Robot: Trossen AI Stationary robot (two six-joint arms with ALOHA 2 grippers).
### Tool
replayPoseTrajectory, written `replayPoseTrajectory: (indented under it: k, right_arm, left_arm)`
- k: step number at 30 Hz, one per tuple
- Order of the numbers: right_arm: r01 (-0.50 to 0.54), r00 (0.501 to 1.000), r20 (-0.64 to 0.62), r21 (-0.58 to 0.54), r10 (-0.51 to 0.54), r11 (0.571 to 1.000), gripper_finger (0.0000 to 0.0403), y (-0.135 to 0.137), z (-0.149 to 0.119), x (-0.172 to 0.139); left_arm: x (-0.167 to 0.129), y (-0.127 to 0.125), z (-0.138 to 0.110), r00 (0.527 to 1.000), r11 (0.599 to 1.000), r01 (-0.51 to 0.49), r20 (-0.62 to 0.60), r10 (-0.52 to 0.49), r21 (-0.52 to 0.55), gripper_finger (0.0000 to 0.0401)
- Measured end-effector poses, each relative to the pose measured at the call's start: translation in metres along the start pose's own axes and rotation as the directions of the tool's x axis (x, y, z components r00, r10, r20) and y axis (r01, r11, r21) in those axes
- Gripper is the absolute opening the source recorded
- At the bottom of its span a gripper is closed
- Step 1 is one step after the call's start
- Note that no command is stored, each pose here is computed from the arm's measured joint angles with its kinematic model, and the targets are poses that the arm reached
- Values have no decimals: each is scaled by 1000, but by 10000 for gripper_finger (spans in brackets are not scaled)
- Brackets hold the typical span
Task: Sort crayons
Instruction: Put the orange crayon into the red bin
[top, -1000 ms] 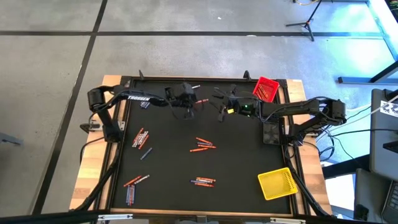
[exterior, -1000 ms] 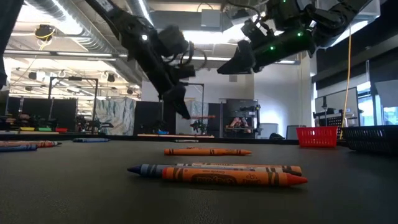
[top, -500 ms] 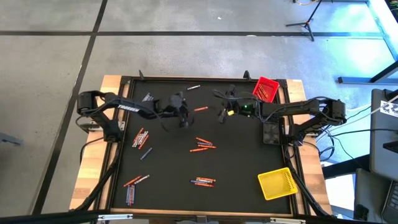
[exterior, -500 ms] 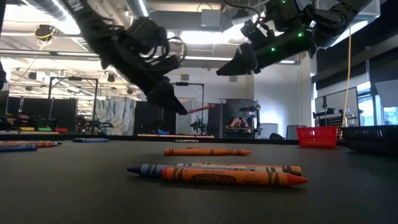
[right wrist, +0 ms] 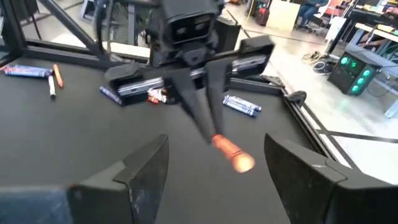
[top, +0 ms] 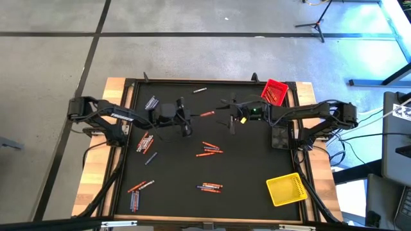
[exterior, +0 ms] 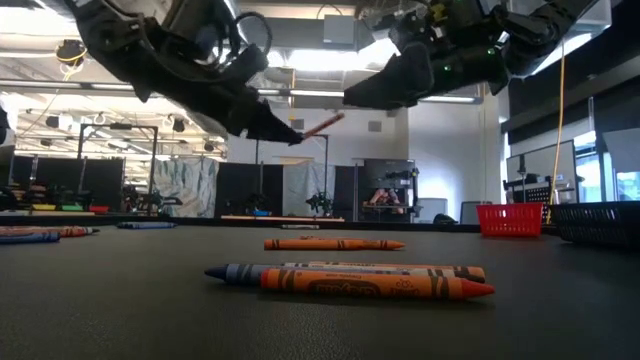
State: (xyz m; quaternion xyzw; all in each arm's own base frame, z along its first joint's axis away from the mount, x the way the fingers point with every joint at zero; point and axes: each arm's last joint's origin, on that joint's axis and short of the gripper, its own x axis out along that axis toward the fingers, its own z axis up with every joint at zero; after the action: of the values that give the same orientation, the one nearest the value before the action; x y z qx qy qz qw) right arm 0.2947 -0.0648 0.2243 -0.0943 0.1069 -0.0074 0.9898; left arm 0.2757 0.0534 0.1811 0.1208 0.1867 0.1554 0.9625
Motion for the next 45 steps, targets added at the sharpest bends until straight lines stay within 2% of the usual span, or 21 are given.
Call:
replayPoseTrajectory:
  k: [6,15,19,31,34,39,45]
  right_arm:
    - [-26,1000,14,-5,26,1000,262,5,-11,14]
    - [-82,993,79,-39,85,996,253,6,-9,17]
    - [-84,994,71,-43,87,996,209,7,-13,20]
    - [-82,993,79,-83,89,993,21,6,-14,22]
    - [-82,993,77,-84,88,993,15,6,-14,22]
    - [-84,994,66,-81,90,993,40,7,-15,22]
    - [-36,999,34,-74,39,997,13,5,-12,17]
  left_arm:
    - [-2,-10,8,995,997,65,79,-68,44,18]
    - [-4,-16,12,993,997,46,104,-52,58,18]
    - [-4,-16,12,993,997,46,106,-52,57,18]
    - [-4,-15,13,993,998,45,110,-50,52,18]
    - [-4,-16,12,993,998,48,106,-52,33,18]
    - [-4,-16,12,994,998,56,98,-55,-2,21]
    - [-3,-15,11,995,998,52,89,-48,-36,68]
